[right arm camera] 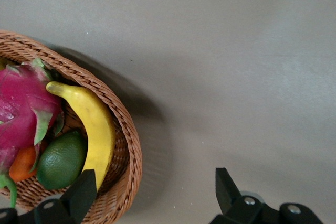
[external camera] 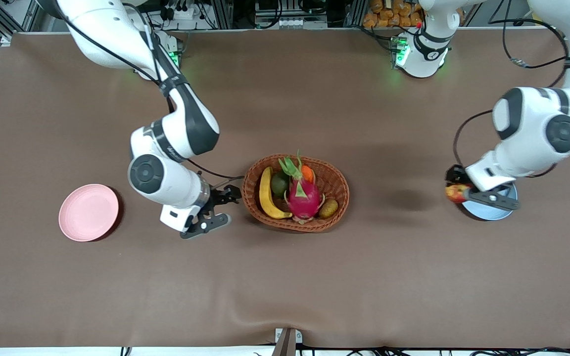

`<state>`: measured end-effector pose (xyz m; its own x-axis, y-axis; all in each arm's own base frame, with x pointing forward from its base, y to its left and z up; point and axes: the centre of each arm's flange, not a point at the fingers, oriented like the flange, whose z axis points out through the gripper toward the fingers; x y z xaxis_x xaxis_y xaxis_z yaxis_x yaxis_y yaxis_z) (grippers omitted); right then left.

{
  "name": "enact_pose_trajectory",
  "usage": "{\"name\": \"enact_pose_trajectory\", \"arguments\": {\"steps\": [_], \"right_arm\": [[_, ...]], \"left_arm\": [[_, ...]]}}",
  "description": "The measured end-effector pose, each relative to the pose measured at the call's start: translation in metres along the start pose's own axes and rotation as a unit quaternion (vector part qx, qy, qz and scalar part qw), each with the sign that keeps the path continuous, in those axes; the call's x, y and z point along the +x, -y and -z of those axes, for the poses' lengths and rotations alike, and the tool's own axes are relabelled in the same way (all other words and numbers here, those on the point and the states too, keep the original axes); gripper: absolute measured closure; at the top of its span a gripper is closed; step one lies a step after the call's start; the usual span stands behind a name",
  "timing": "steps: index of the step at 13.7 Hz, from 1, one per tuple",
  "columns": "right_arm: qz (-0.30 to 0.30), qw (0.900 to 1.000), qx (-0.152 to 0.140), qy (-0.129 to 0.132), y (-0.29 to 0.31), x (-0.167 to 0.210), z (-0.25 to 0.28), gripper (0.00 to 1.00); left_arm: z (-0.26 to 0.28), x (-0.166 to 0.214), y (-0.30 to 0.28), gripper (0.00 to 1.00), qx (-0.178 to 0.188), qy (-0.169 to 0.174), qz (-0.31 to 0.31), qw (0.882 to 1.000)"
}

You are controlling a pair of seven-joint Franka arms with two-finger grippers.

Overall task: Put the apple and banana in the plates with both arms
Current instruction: 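Lower the apple onto the blue plate while the right gripper grasps the banana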

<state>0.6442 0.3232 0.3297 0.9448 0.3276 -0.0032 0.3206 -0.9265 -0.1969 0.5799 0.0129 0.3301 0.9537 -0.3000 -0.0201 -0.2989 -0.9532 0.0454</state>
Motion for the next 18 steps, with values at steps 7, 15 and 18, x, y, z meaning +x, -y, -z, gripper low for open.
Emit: {"name": "enact_pose_trajectory", "arguments": {"steps": [7,15,18], "right_arm": [[0.033,0.999,-0.003,-0.041,0.047,0.004,-0.042,0.0],[0.031,0.997,-0.049,-0.048,0.095,-0.007,-0.072,0.23],[0.025,0.997,-0.049,-0.055,0.101,-0.007,-0.081,0.29]], "left_arm": [[-0.067,-0.048,0.106,0.26,-0.025,0.0,-0.029,0.999],[-0.102,-0.068,0.136,0.26,-0.043,0.004,-0.022,0.999],[-0.108,-0.075,0.144,0.26,-0.047,0.006,-0.021,0.999]]}}
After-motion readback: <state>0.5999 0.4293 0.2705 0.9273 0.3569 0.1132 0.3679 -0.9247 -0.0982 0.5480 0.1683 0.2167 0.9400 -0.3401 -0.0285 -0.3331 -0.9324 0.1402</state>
